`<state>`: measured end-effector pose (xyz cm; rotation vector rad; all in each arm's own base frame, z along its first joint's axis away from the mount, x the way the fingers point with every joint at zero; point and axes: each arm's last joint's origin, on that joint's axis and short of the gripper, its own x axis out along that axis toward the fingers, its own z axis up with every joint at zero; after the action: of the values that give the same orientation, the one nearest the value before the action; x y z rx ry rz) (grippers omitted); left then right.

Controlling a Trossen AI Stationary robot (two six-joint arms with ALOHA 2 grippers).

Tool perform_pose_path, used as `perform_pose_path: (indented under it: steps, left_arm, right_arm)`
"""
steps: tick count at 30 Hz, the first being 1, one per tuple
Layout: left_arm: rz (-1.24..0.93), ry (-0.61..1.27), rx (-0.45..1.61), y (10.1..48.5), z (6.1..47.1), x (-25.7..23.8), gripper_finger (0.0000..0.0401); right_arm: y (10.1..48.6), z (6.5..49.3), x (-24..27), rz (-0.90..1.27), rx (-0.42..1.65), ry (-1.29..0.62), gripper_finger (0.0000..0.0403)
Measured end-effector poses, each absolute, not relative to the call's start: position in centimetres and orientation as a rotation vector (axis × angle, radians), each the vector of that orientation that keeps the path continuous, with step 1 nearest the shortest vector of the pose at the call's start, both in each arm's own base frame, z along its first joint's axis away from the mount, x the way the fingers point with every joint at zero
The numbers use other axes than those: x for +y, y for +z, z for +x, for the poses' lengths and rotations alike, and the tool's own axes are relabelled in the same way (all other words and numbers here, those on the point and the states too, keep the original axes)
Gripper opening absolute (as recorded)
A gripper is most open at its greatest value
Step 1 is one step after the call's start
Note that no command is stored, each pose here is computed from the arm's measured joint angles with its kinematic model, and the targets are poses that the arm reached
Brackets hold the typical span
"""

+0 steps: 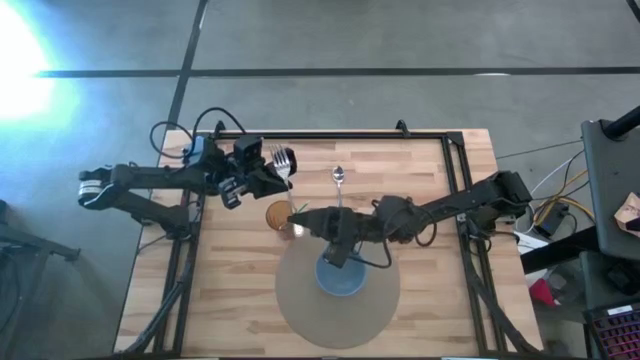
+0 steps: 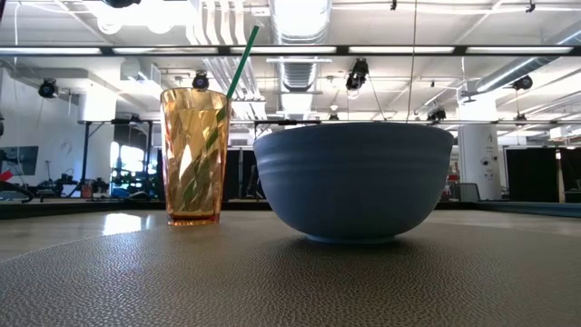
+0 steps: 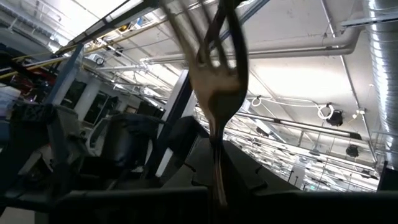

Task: Pick & Place Utensil
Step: Put the silver fork into the blue bowl

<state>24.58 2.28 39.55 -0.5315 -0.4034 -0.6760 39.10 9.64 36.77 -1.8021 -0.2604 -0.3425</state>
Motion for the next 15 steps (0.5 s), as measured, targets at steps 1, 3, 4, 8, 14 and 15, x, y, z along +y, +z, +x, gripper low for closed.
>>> perform_pose_path:
  steps: [1, 3, 4, 8, 14, 15]
  left_arm:
    - [-0.535, -0.676, -0.399, 39.52, 24.59, 2.29, 0.0014]
    - [-0.540, -0.672, -0.402, 39.52, 24.61, 2.30, 0.0012]
    - [-0.539, -0.671, -0.403, 39.53, 24.59, 2.31, 0.0012]
    - [-0.538, -0.663, -0.407, 39.53, 24.59, 2.40, 0.0019]
    - [-0.510, -0.646, -0.390, 39.29, 24.75, 2.54, 0.0052]
    - [-0.507, -0.640, -0.383, 39.19, 24.82, 2.57, 0.0057]
  right_arm:
    - [36.85, 39.06, 9.64, -1.797, -0.253, -0.352, 0.0017]
    - [37.07, 38.95, 9.61, -1.784, -0.246, -0.378, 0.0015]
    - [37.10, 38.94, 9.59, -1.776, -0.242, -0.391, 0.0014]
    - [37.25, 38.87, 9.54, -1.753, -0.240, -0.417, 0.0010]
    - [37.31, 38.79, 9.51, -1.674, -0.213, -0.433, 0.0009]
    - [37.29, 38.79, 9.45, -1.668, -0.193, -0.445, 0.0009]
